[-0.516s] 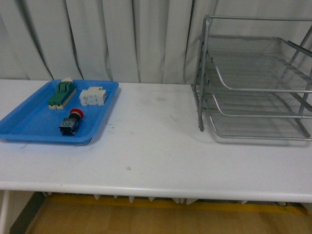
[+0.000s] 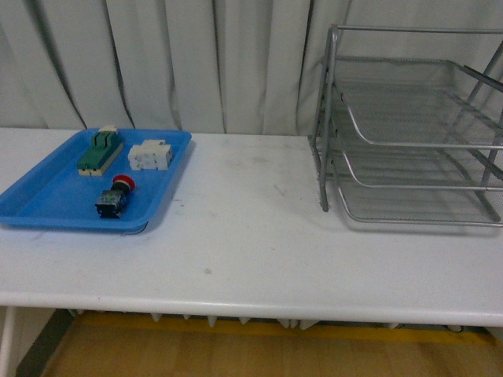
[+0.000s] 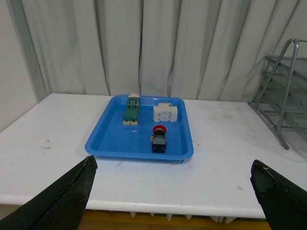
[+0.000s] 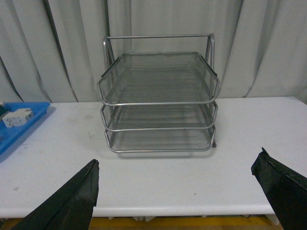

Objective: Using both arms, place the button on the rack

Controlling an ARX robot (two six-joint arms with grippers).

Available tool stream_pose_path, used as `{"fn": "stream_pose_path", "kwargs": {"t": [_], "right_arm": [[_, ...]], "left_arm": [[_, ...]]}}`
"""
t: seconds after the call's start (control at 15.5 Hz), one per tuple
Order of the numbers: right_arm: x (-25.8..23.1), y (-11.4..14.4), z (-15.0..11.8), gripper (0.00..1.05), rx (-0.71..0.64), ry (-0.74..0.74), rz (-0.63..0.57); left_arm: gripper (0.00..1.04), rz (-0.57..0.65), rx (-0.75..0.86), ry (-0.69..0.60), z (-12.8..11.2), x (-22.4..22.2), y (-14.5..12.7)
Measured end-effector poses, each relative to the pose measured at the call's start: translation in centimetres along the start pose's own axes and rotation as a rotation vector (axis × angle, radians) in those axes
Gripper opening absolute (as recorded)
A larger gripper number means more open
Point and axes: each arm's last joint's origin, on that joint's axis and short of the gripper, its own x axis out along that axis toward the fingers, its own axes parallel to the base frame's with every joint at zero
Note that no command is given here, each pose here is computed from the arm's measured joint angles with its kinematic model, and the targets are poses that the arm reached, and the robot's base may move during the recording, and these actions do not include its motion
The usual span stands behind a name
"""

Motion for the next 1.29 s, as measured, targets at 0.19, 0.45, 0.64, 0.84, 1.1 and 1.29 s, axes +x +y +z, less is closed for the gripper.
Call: {"fn": "stream_pose_path", "kwargs": {"t": [0.19, 0.45, 0.64, 0.84, 1.1, 1.29], "right_arm": [[0.0, 0.0, 0.0, 0.98, 0.000, 0.000, 0.000], [0.0, 0.0, 0.0, 0.98, 0.000, 0.000, 0.000], [0.0, 0.0, 0.0, 0.98, 0.000, 0.000, 0.000], [0.0, 0.0, 0.0, 0.98, 0.000, 0.000, 0.000], [0.0, 0.0, -0.1, 0.98, 0.005, 0.011, 0.001], [2.4, -2.1, 1.1, 0.98, 0.246, 0.194, -0.086]], "left_arm": [[0.98, 0.000, 0.000, 0.000, 0.0, 0.0, 0.0], [0.98, 0.000, 0.000, 0.000, 0.0, 0.0, 0.0], [0.98, 0.000, 0.000, 0.000, 0.0, 0.0, 0.0], [0.98, 0.000, 0.000, 0.000, 0.0, 0.0, 0.0], [0.98, 0.000, 0.000, 0.000, 0.0, 0.0, 0.0], [0.98, 0.000, 0.000, 0.000, 0.0, 0.0, 0.0]]}}
